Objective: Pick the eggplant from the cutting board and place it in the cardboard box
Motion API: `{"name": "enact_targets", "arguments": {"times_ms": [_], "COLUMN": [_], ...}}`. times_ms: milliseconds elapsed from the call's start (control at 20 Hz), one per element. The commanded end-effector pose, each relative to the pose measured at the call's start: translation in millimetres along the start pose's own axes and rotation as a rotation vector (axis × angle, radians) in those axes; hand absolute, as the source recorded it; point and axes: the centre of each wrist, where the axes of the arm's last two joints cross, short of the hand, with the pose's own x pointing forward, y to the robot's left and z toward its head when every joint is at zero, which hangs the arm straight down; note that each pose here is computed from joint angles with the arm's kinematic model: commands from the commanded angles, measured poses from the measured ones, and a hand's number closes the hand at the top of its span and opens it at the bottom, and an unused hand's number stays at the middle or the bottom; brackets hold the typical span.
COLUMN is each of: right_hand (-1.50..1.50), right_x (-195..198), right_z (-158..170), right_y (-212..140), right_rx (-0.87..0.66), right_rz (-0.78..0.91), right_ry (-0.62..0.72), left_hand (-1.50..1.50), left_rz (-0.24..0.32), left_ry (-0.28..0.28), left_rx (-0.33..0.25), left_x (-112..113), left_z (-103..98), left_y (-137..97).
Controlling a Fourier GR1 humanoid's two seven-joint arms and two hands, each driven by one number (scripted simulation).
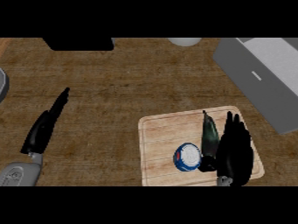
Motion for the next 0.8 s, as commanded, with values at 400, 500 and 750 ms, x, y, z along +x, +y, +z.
{"name": "enact_targets", "arguments": {"times_ms": [400, 500, 750], "right_hand": [-1.5, -1.5, 1.5], "right_x": [15, 4, -15], "right_z": [-22, -23, -14], "right_y": [10, 25, 43], "right_rx": [0.027, 0.036, 0.054], "right_rz": [-0.022, -0.04, -0.039], "right_ry": [-0.002, -0.015, -0.005], "left_hand": [0.0, 0.0, 0.0], "left_rz": [-0.007, 0.011, -0.001], "left_ry": [0.005, 0.002, 0.014], "left_rx": [-0.004, 0.008, -0.002], "left_x": [0, 8, 6], "left_z": [-10, -12, 12], "left_y": [15, -16, -6]}}
